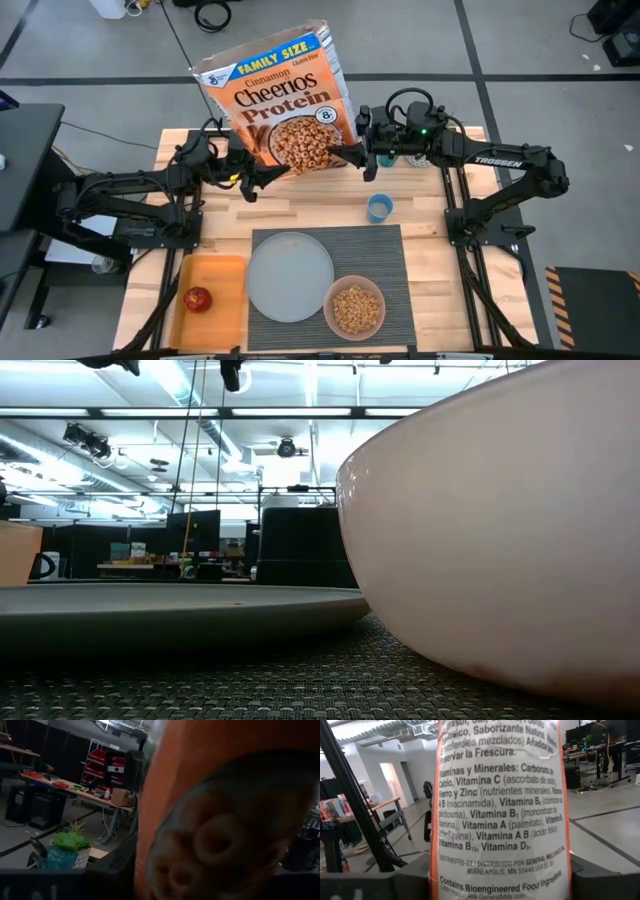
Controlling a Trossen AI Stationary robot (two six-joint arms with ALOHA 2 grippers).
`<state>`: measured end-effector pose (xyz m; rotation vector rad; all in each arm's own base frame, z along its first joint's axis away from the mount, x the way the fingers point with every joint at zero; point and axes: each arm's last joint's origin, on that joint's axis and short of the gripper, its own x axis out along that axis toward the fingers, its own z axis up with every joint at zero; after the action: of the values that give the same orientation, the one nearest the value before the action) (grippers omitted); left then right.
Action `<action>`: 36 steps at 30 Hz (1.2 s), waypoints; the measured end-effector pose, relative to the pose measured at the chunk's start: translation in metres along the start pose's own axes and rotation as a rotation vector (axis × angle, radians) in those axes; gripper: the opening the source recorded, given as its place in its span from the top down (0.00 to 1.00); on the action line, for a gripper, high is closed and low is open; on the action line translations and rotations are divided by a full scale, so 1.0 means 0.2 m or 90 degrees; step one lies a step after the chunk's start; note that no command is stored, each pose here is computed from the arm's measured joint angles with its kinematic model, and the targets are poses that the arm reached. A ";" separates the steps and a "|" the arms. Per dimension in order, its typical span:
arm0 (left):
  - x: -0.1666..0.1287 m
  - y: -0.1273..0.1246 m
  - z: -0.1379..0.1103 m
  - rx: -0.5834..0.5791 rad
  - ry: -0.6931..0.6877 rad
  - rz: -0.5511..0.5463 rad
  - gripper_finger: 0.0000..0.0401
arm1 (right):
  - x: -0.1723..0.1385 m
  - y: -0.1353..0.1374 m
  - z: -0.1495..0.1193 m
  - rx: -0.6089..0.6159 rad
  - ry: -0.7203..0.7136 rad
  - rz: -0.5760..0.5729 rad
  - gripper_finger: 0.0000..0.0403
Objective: Arrange a breakfast setting
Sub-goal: Pour the cereal from the cereal box into the orange bowl
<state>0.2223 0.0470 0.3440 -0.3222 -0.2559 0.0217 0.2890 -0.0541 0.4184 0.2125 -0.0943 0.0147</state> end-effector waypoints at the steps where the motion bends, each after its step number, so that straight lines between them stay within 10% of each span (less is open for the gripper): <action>1: 0.00 0.00 0.00 0.002 -0.002 0.003 0.50 | 0.00 0.00 0.00 0.000 -0.001 0.001 0.46; 10: -0.08 0.00 0.10 0.025 -0.049 0.010 0.28 | -0.03 0.01 0.03 -0.002 -0.014 0.008 0.46; 24: -0.12 -0.09 0.37 0.022 -0.154 -0.011 0.27 | -0.04 0.02 0.04 -0.002 -0.013 0.014 0.45; 36: 0.07 -0.14 0.66 0.030 0.043 0.086 0.27 | -0.04 0.02 0.04 -0.004 -0.015 0.014 0.45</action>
<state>0.2019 0.0618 0.4779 -0.2922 -0.1658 0.1488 0.2805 -0.0518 0.4258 0.2059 -0.1195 0.0332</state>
